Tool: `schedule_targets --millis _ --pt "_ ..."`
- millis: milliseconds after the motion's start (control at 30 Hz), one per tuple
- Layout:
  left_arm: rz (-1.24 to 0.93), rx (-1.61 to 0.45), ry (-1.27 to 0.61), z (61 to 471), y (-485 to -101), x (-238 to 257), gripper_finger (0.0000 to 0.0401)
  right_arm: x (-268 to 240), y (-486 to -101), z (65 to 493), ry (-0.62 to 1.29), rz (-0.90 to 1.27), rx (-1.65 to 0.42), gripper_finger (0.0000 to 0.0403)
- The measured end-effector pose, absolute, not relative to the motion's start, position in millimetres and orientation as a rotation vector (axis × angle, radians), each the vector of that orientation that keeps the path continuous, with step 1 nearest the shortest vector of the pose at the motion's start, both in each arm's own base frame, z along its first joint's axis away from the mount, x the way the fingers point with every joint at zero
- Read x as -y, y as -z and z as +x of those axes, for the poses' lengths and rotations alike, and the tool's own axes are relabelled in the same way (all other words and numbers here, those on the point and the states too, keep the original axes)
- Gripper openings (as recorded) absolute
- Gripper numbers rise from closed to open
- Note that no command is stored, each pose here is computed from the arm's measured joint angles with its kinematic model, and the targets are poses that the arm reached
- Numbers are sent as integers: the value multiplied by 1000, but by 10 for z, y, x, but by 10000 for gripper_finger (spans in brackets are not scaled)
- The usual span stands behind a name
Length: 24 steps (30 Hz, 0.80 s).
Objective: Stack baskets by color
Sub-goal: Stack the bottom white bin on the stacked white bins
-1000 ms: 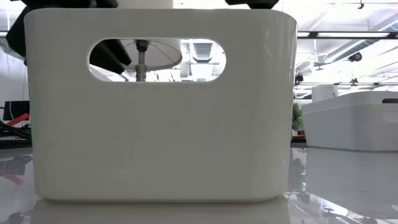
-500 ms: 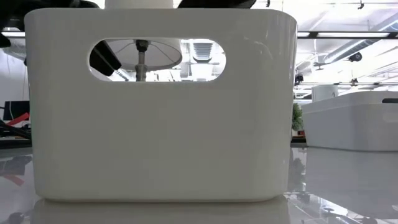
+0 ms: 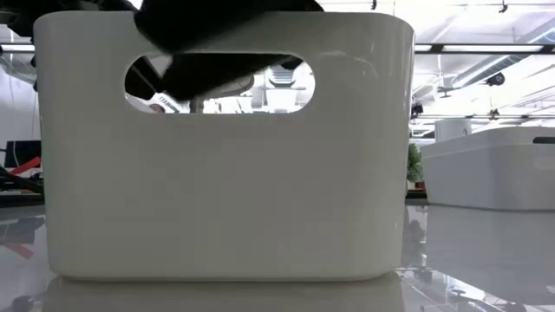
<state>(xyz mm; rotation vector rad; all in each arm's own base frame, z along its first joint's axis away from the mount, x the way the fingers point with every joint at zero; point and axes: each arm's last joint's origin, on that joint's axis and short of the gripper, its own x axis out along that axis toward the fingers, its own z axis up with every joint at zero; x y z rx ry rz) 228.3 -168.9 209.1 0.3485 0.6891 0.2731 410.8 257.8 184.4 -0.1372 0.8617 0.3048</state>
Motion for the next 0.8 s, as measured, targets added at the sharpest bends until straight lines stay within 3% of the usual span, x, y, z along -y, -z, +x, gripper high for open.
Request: schedule_targets --millis 200,467,800 --pt "346 -687 -273 2284 -2094 1691 141 -2579 -1829 4111 -299 -136 -867 159" --pt "347 -687 -273 2284 -2094 1691 141 -2570 -1844 4087 -314 -186 -878 21" --pt "347 -687 -274 2285 -2095 1690 141 -2572 -2188 3833 -229 -316 -881 9"
